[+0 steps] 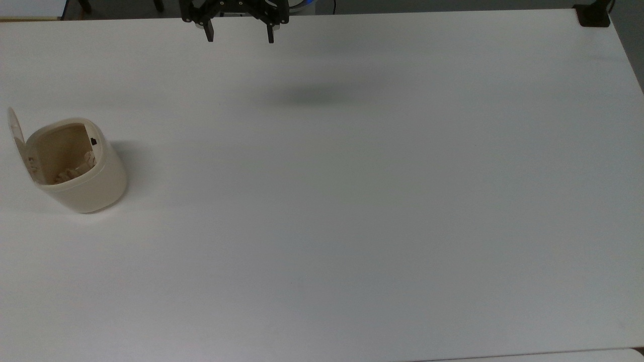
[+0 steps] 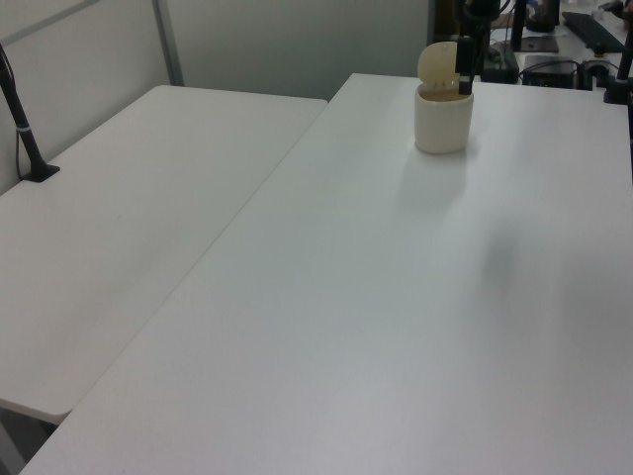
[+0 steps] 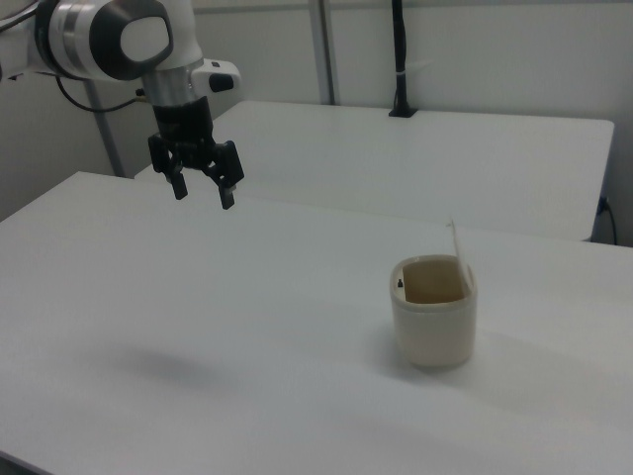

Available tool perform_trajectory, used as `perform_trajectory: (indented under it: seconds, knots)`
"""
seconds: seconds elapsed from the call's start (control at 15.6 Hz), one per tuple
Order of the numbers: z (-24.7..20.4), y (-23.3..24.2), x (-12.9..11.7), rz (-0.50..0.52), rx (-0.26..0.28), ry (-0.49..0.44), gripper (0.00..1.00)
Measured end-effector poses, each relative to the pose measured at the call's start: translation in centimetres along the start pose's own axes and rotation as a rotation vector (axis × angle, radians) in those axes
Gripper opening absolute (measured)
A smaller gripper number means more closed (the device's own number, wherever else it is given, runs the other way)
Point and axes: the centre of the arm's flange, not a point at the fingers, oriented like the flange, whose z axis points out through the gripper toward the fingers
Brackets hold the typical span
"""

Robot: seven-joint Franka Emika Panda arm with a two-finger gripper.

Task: Close the trash bin
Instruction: 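Move the gripper toward the open lid of the cream trash bin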

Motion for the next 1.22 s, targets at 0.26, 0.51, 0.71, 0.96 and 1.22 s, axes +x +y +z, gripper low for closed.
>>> perform_trajectory:
  seconds: [0.26, 0.51, 0.71, 0.96, 1.22]
  knots:
    - [0.0, 0.9, -0.1, 0.016, 0.0, 0.0, 0.96]
    - [0.0, 1.3, -0.1, 0.023, 0.0, 0.0, 0.89]
    - [0.0, 1.3, -0.1, 0.022, 0.0, 0.0, 0.54]
    - [-1.0, 2.4, -0.1, 0.056, 0.0, 0.025, 0.13]
    - [-2.6, 7.2, 0.2, 0.322, -0.02, 0.127, 0.01]
